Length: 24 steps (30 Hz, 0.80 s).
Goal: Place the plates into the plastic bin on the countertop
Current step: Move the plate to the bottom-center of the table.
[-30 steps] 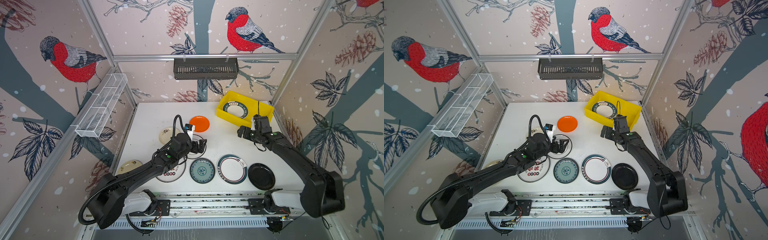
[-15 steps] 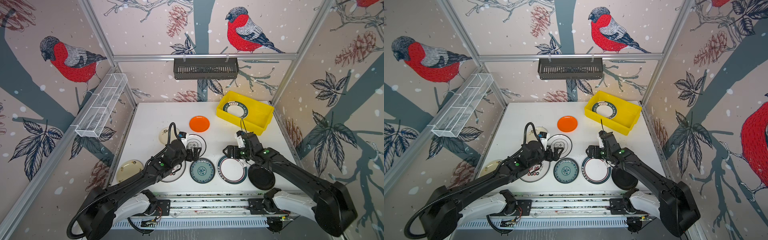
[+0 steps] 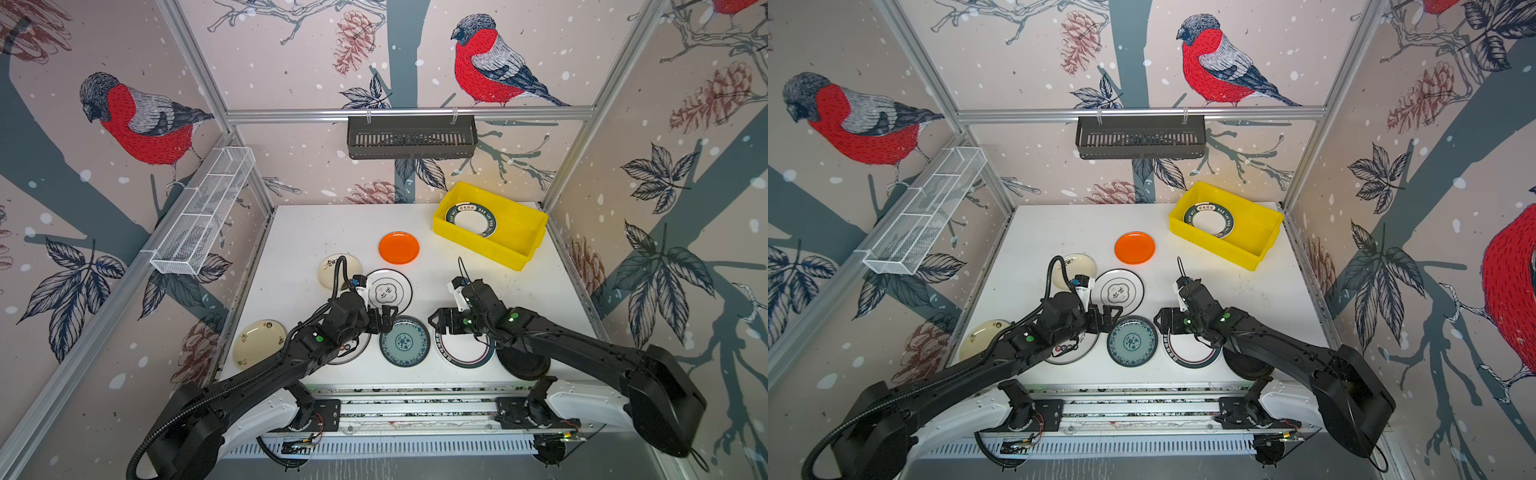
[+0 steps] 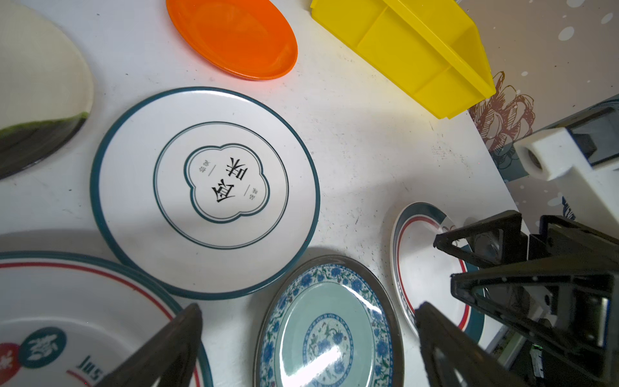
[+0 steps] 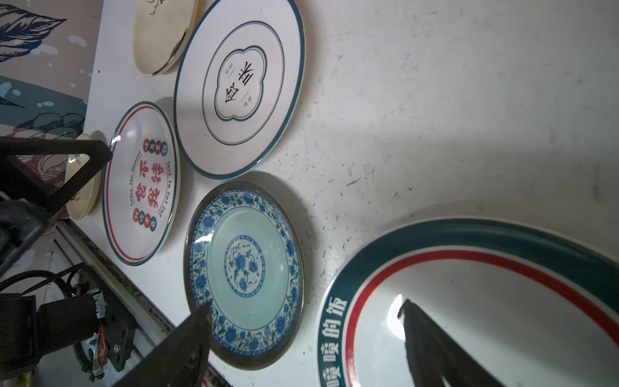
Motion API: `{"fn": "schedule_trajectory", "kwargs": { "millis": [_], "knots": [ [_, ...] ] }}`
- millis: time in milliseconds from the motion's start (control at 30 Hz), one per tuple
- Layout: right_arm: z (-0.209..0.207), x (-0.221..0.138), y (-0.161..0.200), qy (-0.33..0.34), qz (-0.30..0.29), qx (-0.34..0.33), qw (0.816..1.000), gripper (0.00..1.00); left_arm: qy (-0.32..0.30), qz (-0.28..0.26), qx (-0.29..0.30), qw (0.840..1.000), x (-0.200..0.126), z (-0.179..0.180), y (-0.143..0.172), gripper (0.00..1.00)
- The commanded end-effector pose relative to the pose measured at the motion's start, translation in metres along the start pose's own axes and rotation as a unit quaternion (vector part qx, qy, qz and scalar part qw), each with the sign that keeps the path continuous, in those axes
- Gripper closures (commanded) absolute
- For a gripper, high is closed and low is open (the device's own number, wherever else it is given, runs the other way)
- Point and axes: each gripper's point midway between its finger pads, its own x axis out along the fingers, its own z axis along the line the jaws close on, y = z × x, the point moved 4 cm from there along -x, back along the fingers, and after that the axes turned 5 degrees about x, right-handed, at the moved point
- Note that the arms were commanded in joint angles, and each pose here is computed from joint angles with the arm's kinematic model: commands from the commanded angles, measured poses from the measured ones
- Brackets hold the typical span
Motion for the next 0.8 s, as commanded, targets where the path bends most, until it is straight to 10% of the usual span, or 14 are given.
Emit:
{"fn": "schedule_trajectory", "kwargs": {
  "millis": [0, 767],
  "knots": [
    [-0.014, 0.004, 0.001, 0.047, -0.016, 0.015, 0.999, 0.11, 0.001, -0.005, -0.011, 1.0, 0.001, -0.002, -0.001, 0.02],
    [-0.037, 0.04, -0.006, 0.077, -0.053, 0.073, 0.993, 0.12, 0.012, -0.01, -0.001, 1.0, 0.004, -0.013, -0.013, 0.02]
  ]
}}
